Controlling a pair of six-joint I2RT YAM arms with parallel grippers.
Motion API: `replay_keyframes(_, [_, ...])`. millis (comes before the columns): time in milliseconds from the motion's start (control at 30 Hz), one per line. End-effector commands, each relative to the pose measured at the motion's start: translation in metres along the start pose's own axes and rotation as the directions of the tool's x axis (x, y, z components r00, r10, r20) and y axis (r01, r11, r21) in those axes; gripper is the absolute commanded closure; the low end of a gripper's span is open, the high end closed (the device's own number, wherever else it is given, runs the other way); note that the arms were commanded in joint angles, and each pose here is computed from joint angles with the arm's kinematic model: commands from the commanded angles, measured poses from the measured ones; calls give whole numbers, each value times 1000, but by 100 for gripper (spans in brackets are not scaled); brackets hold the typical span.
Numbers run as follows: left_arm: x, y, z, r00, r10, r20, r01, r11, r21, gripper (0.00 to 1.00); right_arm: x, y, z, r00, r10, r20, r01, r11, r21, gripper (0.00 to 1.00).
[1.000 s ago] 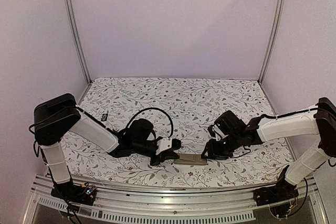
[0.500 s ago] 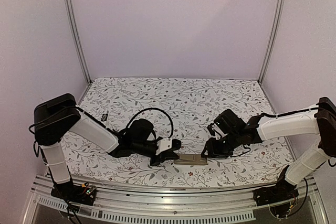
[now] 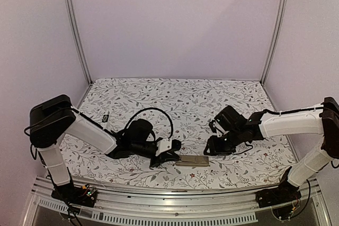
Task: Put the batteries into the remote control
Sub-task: Load the battery cover onto the remote control without the battery cover.
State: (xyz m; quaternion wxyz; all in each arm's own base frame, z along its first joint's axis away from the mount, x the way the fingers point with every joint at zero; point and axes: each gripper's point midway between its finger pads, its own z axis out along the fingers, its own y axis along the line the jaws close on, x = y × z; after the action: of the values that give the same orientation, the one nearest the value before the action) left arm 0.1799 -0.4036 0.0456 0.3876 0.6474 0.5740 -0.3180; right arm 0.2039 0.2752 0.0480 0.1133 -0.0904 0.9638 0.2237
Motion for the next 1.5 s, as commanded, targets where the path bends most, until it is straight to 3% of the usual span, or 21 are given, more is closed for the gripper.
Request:
replay_keyframes(0, [-10, 0, -14, 1000, 1, 27, 0, 1000, -30, 92, -18, 11, -15, 998, -44, 53, 44, 999, -1, 60])
replay_keyframes(200, [1, 9, -26, 999, -41, 5, 41, 993, -114, 92, -29, 62, -17, 989, -125, 73, 136, 974, -182, 80])
replay_keyframes(567, [22, 13, -32, 999, -28, -45, 19, 982, -188, 93, -8, 106, 25, 971, -238, -35, 221, 939, -263, 100])
replay_keyframes(833, [21, 12, -29, 999, -24, -34, 18, 985, -174, 93, -7, 107, 39, 968, -242, -65, 219, 943, -249, 100])
replay_keyframes(1100, [16, 5, -25, 1000, -14, -19, 12, 992, -129, 93, -28, 109, 37, 966, -260, -11, 252, 946, -202, 100])
replay_keyframes(1333, [10, -22, -11, 989, 129, -74, -134, 989, -65, 90, -38, 93, 47, 963, -269, -17, 264, 954, -139, 100])
replay_keyframes(1467, [14, -26, -5, 984, 147, -103, -152, 988, -40, 92, -36, 89, 56, 955, -295, -40, 288, 948, -133, 100])
